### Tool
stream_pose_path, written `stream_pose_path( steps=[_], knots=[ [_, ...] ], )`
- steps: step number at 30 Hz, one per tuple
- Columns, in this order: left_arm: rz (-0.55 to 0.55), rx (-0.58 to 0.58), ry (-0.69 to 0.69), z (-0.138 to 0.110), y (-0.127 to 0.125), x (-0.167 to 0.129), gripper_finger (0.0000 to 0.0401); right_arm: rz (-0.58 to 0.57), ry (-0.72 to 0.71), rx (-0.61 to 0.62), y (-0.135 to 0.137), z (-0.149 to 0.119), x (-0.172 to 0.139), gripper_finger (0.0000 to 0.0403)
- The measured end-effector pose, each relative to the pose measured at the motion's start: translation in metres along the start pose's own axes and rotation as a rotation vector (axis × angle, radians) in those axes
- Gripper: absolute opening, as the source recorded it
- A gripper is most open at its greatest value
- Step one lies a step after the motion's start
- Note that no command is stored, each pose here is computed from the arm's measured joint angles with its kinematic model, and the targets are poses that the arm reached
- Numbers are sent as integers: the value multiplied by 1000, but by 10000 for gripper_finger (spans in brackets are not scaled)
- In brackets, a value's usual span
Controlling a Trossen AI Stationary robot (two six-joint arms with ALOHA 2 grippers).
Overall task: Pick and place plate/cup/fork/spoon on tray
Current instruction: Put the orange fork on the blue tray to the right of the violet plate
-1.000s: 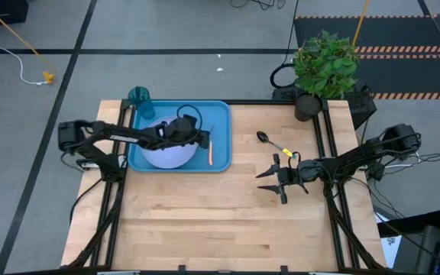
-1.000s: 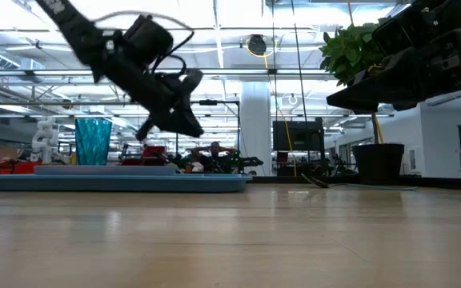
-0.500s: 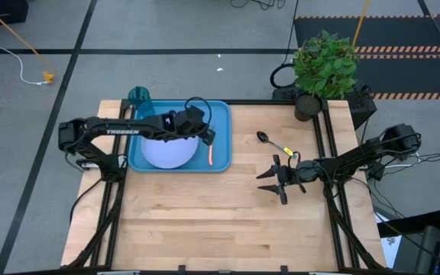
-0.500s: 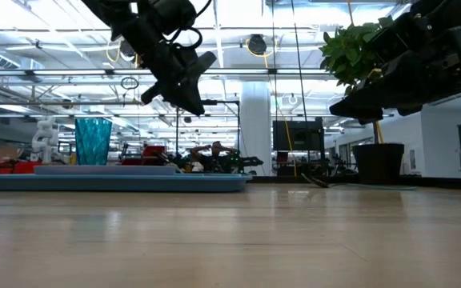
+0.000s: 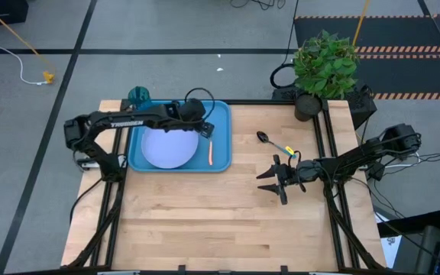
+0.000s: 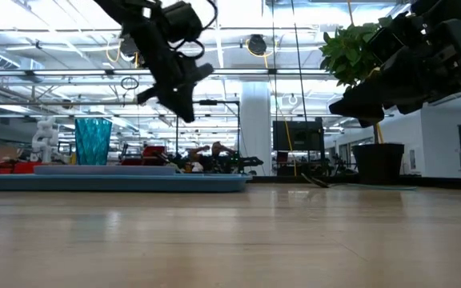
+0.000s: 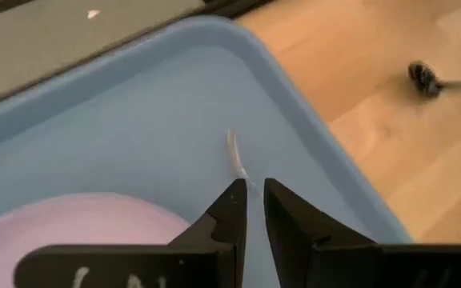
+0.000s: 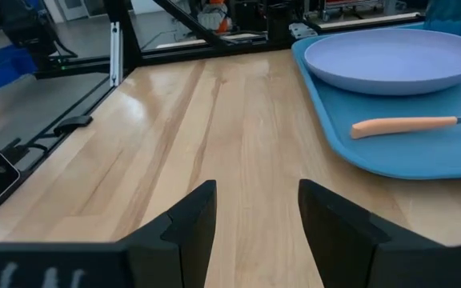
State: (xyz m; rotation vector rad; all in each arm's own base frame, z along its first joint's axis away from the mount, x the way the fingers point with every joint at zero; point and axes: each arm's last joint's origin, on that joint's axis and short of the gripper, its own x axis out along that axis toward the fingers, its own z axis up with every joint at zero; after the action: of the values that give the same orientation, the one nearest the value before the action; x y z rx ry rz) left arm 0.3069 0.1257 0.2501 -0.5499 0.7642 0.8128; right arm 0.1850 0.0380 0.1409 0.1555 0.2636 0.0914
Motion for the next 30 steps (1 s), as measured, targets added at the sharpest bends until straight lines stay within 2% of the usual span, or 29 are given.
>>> stream_pose_path(
  steps=[2, 8, 15, 21, 30],
  knots=[
    [9, 3, 8, 5, -3, 8, 47, -1, 1, -4, 0, 0, 0, 171],
    [29, 35, 110, 2, -13, 53, 47, -5, 5, -3, 0, 0, 0, 171],
    [34, -13, 181, 2, -11, 90, 47, -6, 22, -2, 0, -2, 0, 171],
    [48, -58, 180, 5, -5, 98, 47, -7, 27, -14, -1, -3, 0, 171],
    [51, -54, 175, 7, -1, 100, 47, -8, 29, -33, -1, -3, 0, 171]
  ],
)
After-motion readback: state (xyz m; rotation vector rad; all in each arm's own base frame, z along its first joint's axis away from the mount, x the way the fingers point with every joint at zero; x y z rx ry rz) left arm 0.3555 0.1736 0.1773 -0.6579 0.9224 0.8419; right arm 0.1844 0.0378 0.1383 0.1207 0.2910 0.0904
